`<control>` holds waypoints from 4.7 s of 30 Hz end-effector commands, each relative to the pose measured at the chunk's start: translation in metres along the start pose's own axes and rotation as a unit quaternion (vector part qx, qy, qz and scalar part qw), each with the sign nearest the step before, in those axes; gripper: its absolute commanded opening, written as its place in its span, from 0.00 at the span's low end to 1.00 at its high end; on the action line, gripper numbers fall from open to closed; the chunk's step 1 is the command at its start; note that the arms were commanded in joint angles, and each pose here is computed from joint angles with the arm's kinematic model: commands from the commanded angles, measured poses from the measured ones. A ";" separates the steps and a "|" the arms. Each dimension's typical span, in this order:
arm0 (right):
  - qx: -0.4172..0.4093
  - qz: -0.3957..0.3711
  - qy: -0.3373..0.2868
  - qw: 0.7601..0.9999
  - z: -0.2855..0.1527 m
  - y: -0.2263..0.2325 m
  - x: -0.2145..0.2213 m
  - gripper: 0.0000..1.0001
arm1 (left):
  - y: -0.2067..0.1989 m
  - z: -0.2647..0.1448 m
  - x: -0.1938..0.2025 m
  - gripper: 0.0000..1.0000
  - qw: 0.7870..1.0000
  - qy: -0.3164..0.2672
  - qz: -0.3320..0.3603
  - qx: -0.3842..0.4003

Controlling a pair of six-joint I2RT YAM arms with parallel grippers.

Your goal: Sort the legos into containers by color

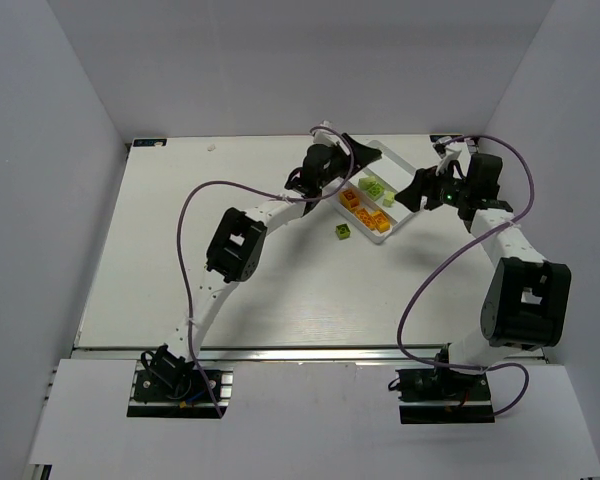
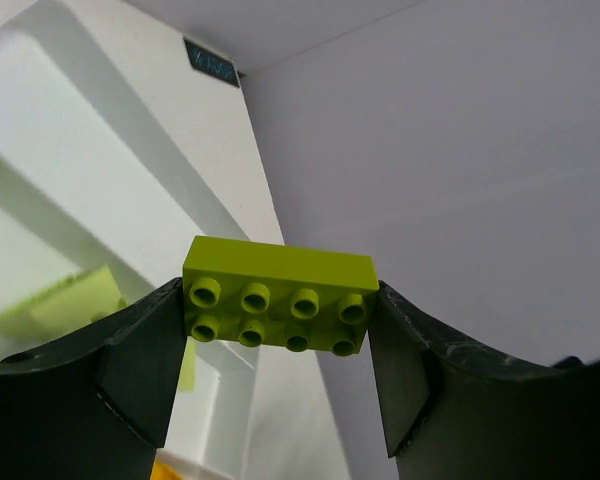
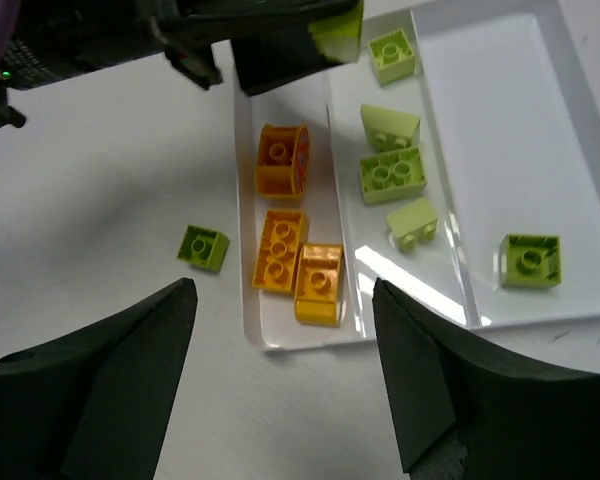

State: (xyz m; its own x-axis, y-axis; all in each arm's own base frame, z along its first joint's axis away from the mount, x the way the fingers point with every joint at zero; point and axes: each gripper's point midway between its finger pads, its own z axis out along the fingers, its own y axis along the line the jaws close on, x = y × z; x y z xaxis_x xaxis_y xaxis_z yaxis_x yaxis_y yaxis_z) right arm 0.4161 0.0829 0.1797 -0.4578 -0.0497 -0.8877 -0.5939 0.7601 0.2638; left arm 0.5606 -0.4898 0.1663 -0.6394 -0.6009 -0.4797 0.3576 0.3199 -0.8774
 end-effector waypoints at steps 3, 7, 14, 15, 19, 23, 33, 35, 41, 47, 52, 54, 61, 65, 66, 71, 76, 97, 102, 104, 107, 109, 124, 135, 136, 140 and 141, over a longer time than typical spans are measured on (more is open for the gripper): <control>-0.045 -0.093 -0.128 0.986 0.009 0.012 -0.051 0.81 | -0.120 -0.037 -0.054 0.00 0.991 -0.038 -0.110 0.061; -0.061 -0.103 -0.143 0.983 0.023 0.010 -0.068 0.83 | -0.137 -0.044 -0.051 0.00 0.985 -0.022 -0.159 0.057; -0.071 -0.106 -0.177 0.976 0.037 0.025 -0.094 0.83 | -0.138 -0.050 -0.030 0.00 0.979 -0.003 -0.200 0.024; -0.066 -0.111 -0.187 0.974 0.038 0.026 -0.101 0.83 | -0.143 -0.053 -0.032 0.00 0.978 -0.005 -0.208 0.030; -0.070 -0.107 -0.212 0.969 0.045 0.035 -0.117 0.82 | -0.140 -0.059 -0.024 0.00 0.974 -0.003 -0.226 0.023; -0.071 -0.116 -0.224 0.965 0.051 0.039 -0.130 0.82 | -0.141 -0.061 -0.017 0.00 0.972 0.004 -0.232 0.021; -0.051 -0.098 -0.207 0.972 0.069 0.033 -0.127 0.73 | -0.158 -0.064 -0.026 0.00 0.966 -0.003 -0.253 0.047; -0.047 -0.102 -0.214 0.970 0.067 0.033 -0.127 0.69 | -0.159 -0.064 -0.026 0.00 0.965 -0.002 -0.257 0.050; -0.045 -0.098 -0.217 0.970 0.068 0.028 -0.123 0.32 | -0.163 -0.065 -0.027 0.01 0.961 -0.001 -0.271 0.058; -0.034 -0.104 -0.224 0.968 0.068 0.023 -0.128 0.13 | -0.172 -0.068 -0.033 0.48 0.959 -0.009 -0.273 0.074; 0.000 -0.087 -0.186 0.979 0.075 0.002 -0.114 0.10 | -0.150 -0.081 -0.077 0.79 0.966 -0.069 -0.245 0.044; 0.015 -0.088 -0.175 0.981 0.077 -0.008 -0.113 0.09 | -0.126 -0.085 -0.085 0.88 0.977 -0.077 -0.201 -0.008; 0.100 -0.112 -0.108 0.983 0.099 -0.062 -0.088 0.08 | -0.049 -0.148 -0.128 0.98 0.966 -0.119 -0.097 -0.210; 0.121 -0.127 -0.057 0.983 0.115 -0.086 -0.077 0.10 | -0.014 -0.204 -0.130 0.98 0.939 -0.083 -0.012 -0.332; 0.122 -0.125 -0.037 0.984 0.117 -0.090 -0.069 0.12 | -0.011 -0.219 -0.137 0.98 0.932 -0.083 -0.001 -0.352; 0.141 -0.154 0.006 0.978 0.132 -0.114 -0.055 0.30 | 0.030 -0.301 -0.119 0.98 0.866 -0.001 0.042 -0.498; 0.152 -0.162 0.042 0.974 0.141 -0.129 -0.031 0.36 | 0.047 -0.374 -0.106 0.95 0.794 0.031 0.060 -0.604; 0.073 -0.155 -0.026 0.985 0.094 -0.058 -0.065 0.64 | 0.083 -0.501 -0.053 0.98 0.619 0.084 0.038 -0.780; -0.001 -0.151 -0.025 0.988 0.071 -0.013 -0.064 0.80 | 0.109 -0.494 -0.031 0.98 0.642 0.097 0.015 -0.760; -0.026 -0.149 -0.032 0.988 0.061 0.002 -0.065 0.84 | 0.119 -0.495 -0.023 0.98 0.650 0.106 0.006 -0.752; -0.051 -0.143 -0.039 0.988 0.051 0.019 -0.059 0.84 | 0.131 -0.486 -0.022 0.98 0.666 0.108 -0.005 -0.738; -0.060 -0.143 -0.045 0.987 0.046 0.026 -0.060 0.84 | 0.139 -0.480 -0.022 0.98 0.676 0.110 -0.007 -0.729; -0.074 -0.119 -0.044 0.989 0.033 0.036 -0.047 0.85 | 0.179 -0.488 -0.021 0.86 0.697 0.114 -0.035 -0.707; -0.125 -0.140 -0.041 0.981 0.022 0.062 -0.038 0.87 | 0.159 -0.456 -0.030 0.25 0.780 0.101 -0.056 -0.615; -0.160 -0.129 -0.032 0.978 0.018 0.077 -0.030 0.89 | 0.145 -0.435 -0.044 0.22 0.816 0.078 -0.047 -0.571; -0.236 -0.103 0.001 0.966 0.014 0.114 -0.006 0.89 | 0.079 -0.363 -0.049 0.19 0.920 0.091 -0.049 -0.378; -0.249 -0.094 0.007 0.964 0.014 0.120 -0.002 0.89 | 0.068 -0.351 -0.047 0.20 0.935 0.098 -0.056 -0.337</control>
State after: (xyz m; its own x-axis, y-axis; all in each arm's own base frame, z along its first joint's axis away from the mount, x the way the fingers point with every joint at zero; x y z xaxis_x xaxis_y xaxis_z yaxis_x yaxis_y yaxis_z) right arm 0.3914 0.1607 0.2032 -0.2958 -0.1722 -0.9396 -0.8612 0.4737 0.1843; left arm 0.3422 -0.1210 0.0530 -0.7663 -0.5857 -0.2641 -0.4741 0.7929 -0.3828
